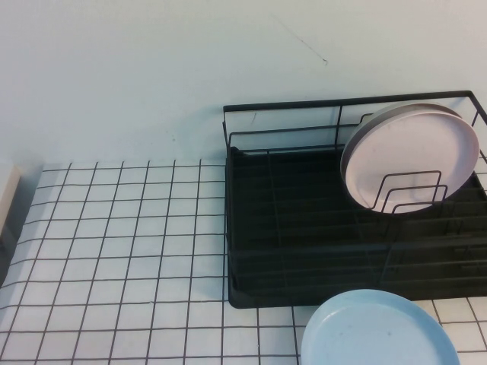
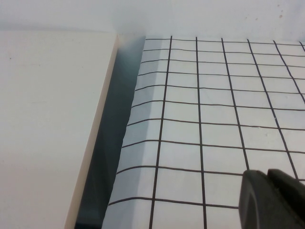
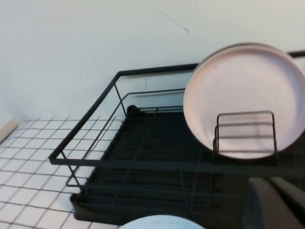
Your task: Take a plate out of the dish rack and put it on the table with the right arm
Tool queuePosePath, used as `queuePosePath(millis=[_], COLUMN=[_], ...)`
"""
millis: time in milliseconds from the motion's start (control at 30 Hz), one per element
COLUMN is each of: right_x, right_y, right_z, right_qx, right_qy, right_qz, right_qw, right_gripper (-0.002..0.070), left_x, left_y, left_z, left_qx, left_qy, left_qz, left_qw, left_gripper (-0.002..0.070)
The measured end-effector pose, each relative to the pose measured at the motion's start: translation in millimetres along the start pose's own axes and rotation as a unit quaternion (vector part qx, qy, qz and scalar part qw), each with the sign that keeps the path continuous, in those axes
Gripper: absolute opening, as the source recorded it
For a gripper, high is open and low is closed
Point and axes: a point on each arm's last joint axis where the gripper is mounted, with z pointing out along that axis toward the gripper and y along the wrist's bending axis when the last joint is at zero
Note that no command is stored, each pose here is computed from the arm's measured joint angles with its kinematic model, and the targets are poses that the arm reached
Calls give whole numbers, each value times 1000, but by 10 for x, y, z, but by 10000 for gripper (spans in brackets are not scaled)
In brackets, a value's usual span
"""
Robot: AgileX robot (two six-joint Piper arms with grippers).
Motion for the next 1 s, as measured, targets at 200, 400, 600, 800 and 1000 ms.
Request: queuePosePath(millis=[200, 400, 600, 800, 1000], right_x=[-725, -1253, -1509, -1469, -1376], right_y=[-3, -176, -495, -776, -984], right_z=[292, 908, 1634, 2300, 2688], right_qx=[-22, -63, -88, -163, -189], right_qy=[40, 68, 101, 142, 160], right_qz=[-158, -207, -286, -350, -390], right_qw=[986, 974, 949, 912, 887], right_gripper=[88, 409, 469, 468, 467], left_x=[0, 0, 0, 0, 0], left_y=[0, 0, 0, 0, 0], left_z=[0, 0, 0, 0, 0], left_qx=[0, 0, 0, 0, 0], left_qy=[0, 0, 0, 0, 0], left_qz=[0, 0, 0, 0, 0], left_qw=[1000, 1000, 1000, 1000, 1000], left_gripper=[-4, -4, -4, -4, -4])
